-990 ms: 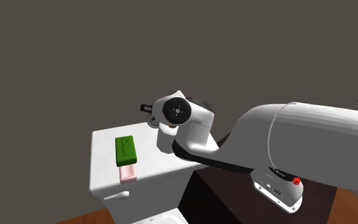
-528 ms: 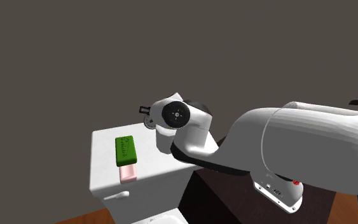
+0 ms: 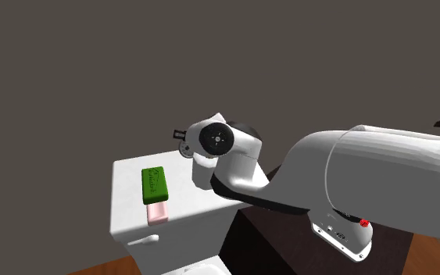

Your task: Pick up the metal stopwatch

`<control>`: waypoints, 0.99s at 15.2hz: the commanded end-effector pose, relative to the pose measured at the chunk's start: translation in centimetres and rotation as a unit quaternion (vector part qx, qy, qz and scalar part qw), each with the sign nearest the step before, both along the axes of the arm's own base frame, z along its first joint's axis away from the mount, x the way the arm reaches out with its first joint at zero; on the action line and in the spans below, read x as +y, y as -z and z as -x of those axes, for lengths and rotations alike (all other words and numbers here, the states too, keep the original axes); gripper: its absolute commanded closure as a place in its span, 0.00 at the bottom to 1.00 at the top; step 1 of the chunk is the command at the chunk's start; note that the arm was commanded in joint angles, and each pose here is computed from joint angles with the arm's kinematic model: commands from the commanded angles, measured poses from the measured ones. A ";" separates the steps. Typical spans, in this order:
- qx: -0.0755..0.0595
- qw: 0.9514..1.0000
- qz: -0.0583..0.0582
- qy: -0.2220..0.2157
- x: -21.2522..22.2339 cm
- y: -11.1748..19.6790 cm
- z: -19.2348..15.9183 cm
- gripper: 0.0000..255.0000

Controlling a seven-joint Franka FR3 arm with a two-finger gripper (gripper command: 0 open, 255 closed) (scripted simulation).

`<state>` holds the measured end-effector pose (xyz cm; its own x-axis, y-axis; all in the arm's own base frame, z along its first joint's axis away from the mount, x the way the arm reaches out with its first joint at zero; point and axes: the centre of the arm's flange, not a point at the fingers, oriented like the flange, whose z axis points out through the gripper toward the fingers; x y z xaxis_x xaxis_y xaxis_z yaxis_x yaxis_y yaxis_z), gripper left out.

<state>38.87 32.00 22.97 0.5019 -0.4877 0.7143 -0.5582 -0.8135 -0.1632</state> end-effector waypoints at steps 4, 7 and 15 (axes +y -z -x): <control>0.004 1.000 0.004 0.006 -0.4 -2.2 0.1 1.00; 0.004 1.000 0.004 0.006 -0.4 -3.8 0.1 1.00; 0.004 1.000 0.004 0.006 -0.4 -7.0 0.1 1.00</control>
